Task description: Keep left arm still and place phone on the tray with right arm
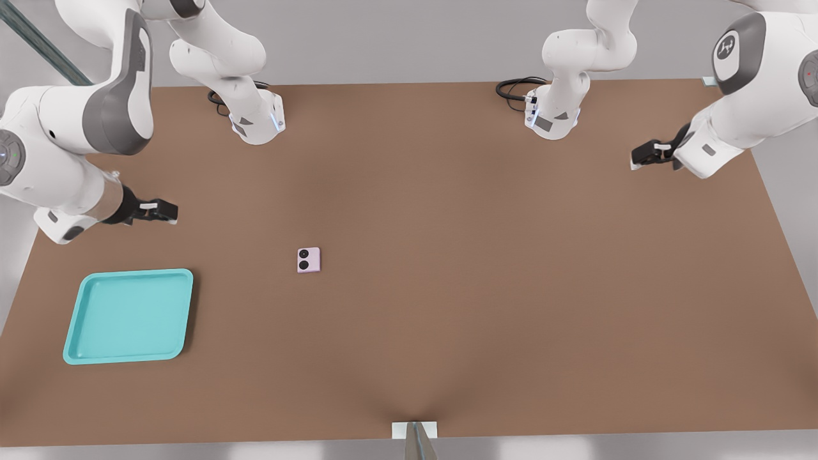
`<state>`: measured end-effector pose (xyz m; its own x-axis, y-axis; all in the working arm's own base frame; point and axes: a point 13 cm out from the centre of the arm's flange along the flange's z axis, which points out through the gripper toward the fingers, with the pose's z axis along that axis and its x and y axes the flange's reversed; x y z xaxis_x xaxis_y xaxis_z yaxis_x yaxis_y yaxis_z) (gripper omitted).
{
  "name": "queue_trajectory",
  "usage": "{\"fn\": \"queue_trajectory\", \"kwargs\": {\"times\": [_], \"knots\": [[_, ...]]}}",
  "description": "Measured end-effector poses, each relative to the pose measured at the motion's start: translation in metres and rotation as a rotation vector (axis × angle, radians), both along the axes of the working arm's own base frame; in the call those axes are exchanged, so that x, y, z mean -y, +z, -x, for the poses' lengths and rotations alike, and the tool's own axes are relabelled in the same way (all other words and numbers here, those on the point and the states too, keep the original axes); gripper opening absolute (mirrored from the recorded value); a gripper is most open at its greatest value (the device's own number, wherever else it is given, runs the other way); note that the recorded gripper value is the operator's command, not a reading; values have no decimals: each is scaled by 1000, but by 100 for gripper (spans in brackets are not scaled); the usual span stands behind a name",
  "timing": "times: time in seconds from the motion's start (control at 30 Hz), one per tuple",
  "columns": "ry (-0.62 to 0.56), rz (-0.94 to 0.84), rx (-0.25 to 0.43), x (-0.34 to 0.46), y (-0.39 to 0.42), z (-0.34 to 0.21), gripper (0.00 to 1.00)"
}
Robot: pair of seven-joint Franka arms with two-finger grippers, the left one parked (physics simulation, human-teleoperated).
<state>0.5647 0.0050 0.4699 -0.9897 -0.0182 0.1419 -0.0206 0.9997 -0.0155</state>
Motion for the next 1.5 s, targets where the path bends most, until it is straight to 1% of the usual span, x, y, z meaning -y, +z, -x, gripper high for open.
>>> {"fn": "queue_trajectory", "kwargs": {"times": [0.07, 0.1, 0.17, 0.27, 0.33, 0.4, 0.47, 0.5, 0.57, 0.67, 0.83, 1.0, 1.13, 1.3, 1.33, 1.37, 1.4, 1.5], "knots": [[0, 0, 42, 0, 0, -12, 100], [1, -1, 47, -1, -6, -18, 100], [31, -8, 28, -20, -40, -34, 100], [131, -25, -13, -85, -114, -55, 100], [172, -20, -47, -115, -172, -46, 100], [199, -7, -58, -141, -216, -33, 100], [211, 1, -73, -162, -256, -9, 100], [206, 2, -80, -168, -276, 4, 100], [181, 1, -70, -181, -307, 17, 100], [126, -19, -43, -202, -342, 17, 100], [33, -37, -35, -218, -416, 29, 100], [-42, -39, 5, -215, -430, 40, 100], [-92, -37, 18, -213, -435, 46, 100], [-134, -32, 18, -215, -442, 53, 100], [-142, -30, 17, -215, -443, 54, 95], [-149, -30, 19, -215, -442, 54, 81], [-155, -31, 22, -215, -441, 54, 75], [-165, -37, 26, -220, -440, 54, 74]]}}
